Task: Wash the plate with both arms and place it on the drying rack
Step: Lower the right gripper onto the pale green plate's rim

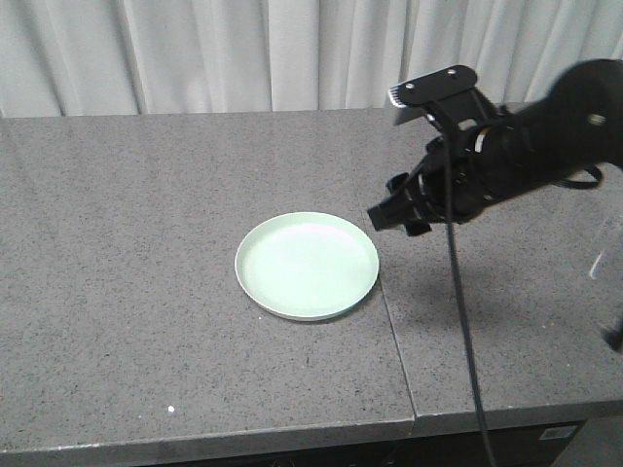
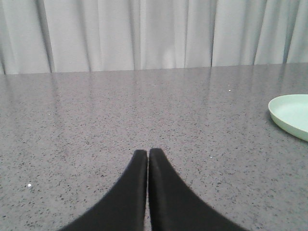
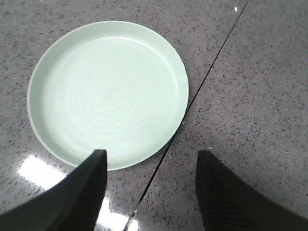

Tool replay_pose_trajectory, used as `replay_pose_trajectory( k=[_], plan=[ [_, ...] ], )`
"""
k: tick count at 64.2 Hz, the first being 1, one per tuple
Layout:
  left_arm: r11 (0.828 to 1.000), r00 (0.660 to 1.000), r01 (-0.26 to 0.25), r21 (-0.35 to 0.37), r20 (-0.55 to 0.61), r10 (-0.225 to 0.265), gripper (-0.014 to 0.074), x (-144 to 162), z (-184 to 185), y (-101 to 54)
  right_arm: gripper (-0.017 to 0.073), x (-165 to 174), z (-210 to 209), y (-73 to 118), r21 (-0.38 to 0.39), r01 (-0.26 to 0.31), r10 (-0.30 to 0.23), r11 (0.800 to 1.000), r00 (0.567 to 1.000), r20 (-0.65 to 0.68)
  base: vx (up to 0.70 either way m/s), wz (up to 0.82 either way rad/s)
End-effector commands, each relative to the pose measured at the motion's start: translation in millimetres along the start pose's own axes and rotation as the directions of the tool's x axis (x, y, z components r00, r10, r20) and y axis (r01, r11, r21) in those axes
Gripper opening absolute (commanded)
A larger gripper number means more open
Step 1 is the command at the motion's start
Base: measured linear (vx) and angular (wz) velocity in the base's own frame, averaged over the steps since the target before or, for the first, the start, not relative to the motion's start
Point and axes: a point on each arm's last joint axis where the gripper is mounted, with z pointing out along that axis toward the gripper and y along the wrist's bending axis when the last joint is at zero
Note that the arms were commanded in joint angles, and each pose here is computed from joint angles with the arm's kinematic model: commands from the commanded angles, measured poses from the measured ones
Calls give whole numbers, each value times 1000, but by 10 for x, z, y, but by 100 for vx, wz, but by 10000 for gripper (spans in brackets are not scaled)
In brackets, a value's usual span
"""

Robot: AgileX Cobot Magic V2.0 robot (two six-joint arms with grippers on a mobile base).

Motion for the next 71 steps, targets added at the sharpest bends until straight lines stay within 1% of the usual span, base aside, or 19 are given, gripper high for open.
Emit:
replay_pose_trajectory(
  k=[1,4,9,16,27,35,42,57,64,71],
  plan=[
    [1000,997,11,6,73,-12,-2,-22,-5,-3,411,-251,6,-58,32,-75,73,997,996,49,0,0],
    [1000,997,11,6,73,-12,-2,-22,-5,-3,411,-317,76,-76,32,-112,110,993,993,38,0,0],
    [1000,997,11,6,73,-12,-2,-22,-5,-3,411,-377,236,-106,37,-138,139,990,990,-9,0,0],
    [1000,997,11,6,73,-12,-2,-22,-5,-3,411,-440,430,-138,40,-137,140,990,987,-82,0,0],
    [1000,997,11,6,73,-12,-2,-22,-5,-3,411,-429,759,-183,39,-141,146,989,970,-196,0,0],
    [1000,997,11,6,73,-12,-2,-22,-5,-3,411,-430,924,-205,49,-169,176,984,954,-244,0,0],
    [1000,997,11,6,73,-12,-2,-22,-5,-3,411,-434,1028,-229,67,-184,195,981,944,-266,0,0],
    [1000,997,11,6,73,-12,-2,-22,-5,-3,411,-390,1201,-249,72,-185,198,980,937,-289,0,0],
    [1000,997,11,6,73,-12,-2,-22,-5,-3,409,-368,1257,-254,78,-201,215,977,930,-297,0,0],
    [1000,997,11,6,73,-12,-2,-22,-5,-3,388,-346,1303,-256,78,-203,218,976,925,-310,0,0]
  ],
)
